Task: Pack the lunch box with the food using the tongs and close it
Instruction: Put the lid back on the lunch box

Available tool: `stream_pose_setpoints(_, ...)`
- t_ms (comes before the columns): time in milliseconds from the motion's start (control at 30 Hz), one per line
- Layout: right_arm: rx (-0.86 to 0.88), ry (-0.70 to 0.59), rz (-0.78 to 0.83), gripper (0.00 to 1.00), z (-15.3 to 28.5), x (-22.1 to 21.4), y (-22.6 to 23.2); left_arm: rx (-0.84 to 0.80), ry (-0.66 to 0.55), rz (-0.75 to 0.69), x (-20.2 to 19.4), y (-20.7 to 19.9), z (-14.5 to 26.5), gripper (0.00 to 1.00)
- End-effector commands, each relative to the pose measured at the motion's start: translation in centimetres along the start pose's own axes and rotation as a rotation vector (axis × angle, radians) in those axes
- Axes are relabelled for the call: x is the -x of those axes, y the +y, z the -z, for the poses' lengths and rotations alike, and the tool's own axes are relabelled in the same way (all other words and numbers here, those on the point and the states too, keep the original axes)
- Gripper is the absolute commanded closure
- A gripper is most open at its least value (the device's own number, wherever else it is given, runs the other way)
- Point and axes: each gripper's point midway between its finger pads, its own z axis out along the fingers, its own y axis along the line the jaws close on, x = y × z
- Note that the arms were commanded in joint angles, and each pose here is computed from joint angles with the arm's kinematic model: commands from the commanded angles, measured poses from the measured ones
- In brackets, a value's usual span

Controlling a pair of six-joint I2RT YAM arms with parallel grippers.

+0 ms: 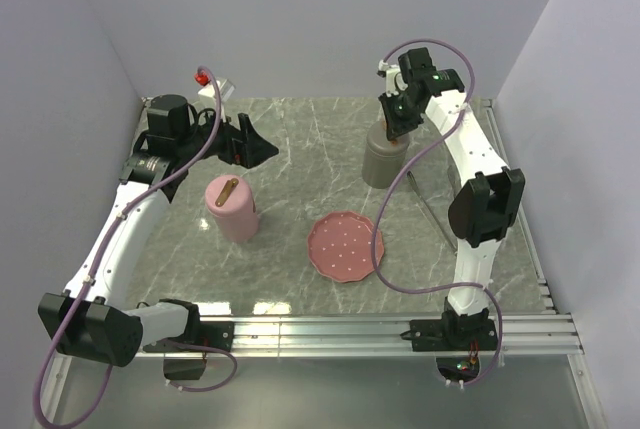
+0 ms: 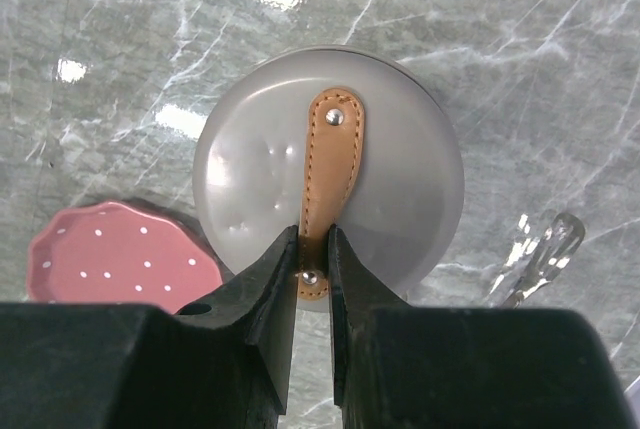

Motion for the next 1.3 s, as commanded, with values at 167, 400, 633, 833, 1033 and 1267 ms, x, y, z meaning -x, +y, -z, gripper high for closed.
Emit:
stream_pose_setpoints(167,0.024,0.009,0.020,1.00,-0.5,0.1,0.6,-0.012,-0.041,-0.040,0.8,-0.8,0.8,0.01)
stream_pose_setpoints(400,0.065,0.028,-0.008,1.00,-1.3,-0.6,1.0,-0.002,-0.044,-0.041,0.7,-0.7,1.0,0.01)
stream_pose_setpoints(633,0.153,0.001,-0.090,1.00,-1.3,-1.1,0.9,0.003,-0.046,-0.050,0.7,-0.8,1.2,0.00)
stream_pose_setpoints(833,0.173,0.000,-0.112,1.00,-1.7,-1.5,0.3,0.001,-0.045,-0.045,0.6,-0.6,1.1,0.01)
stream_pose_setpoints(1033,0.196,-0.007,-0.102,0.95,-1.7,-1.5,0.6,0.002,-0.046,-0.046,0.7,-0.7,1.2,0.01)
stream_pose_setpoints(1267,0.178,-0.122,-0.088,0.64,1.5,0.7,0.7,0.001,-0.040,-0.046,0.6,-0.6,1.1,0.01)
